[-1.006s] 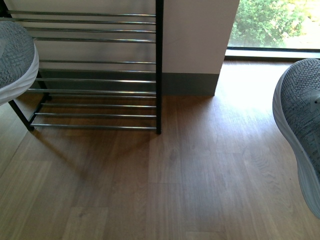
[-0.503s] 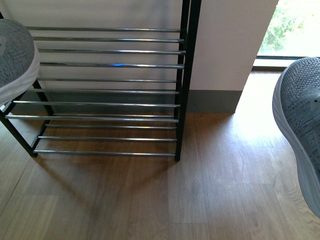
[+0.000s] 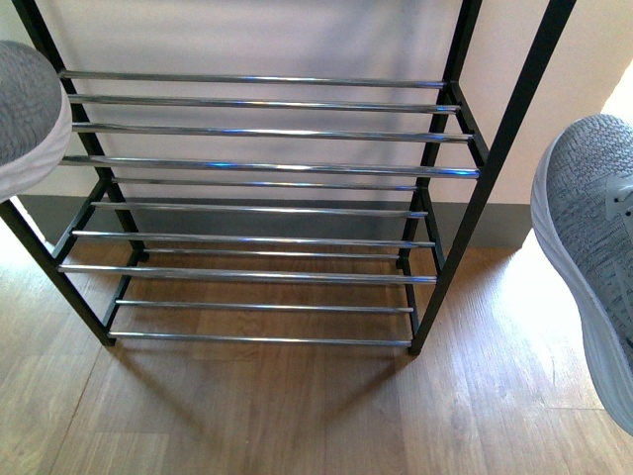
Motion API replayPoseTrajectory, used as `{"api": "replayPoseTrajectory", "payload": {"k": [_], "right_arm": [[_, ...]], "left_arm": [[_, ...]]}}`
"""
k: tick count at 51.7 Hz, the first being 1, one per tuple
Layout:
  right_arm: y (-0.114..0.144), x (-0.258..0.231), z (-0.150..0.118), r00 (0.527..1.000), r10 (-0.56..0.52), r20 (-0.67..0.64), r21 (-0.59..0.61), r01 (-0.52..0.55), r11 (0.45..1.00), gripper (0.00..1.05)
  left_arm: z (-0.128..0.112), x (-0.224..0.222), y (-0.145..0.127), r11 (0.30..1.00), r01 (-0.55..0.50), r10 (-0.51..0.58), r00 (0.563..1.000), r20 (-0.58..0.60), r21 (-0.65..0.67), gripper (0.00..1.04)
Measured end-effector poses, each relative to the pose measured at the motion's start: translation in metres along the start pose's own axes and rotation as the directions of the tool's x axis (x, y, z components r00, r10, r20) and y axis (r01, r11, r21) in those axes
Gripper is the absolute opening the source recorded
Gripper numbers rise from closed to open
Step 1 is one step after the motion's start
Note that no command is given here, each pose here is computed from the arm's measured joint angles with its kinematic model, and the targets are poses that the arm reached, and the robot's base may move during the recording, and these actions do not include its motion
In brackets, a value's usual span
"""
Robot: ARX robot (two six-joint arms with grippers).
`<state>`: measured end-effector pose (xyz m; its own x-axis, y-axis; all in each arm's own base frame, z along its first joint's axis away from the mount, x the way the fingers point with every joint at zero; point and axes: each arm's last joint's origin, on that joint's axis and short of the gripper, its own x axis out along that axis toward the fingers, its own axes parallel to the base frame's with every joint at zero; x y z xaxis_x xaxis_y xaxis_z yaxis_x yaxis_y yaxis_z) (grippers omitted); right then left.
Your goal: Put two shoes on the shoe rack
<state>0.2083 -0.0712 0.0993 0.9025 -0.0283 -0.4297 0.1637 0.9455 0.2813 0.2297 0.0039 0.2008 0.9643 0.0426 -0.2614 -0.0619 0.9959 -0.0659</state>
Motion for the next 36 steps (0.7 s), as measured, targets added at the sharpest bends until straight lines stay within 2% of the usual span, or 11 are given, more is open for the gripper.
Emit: {"api": "replayPoseTrajectory", "payload": {"k": [36], "right_arm": [[-0.0010,-0.0003,0.0002,1.000,-0.007,0.002,0.002,0.007,1.000,0.01]], "left_arm": [[0.0000,-0.0001,-0.0010,1.000,0.007,-0.007,1.000,0.000,0.001,0.01]]}}
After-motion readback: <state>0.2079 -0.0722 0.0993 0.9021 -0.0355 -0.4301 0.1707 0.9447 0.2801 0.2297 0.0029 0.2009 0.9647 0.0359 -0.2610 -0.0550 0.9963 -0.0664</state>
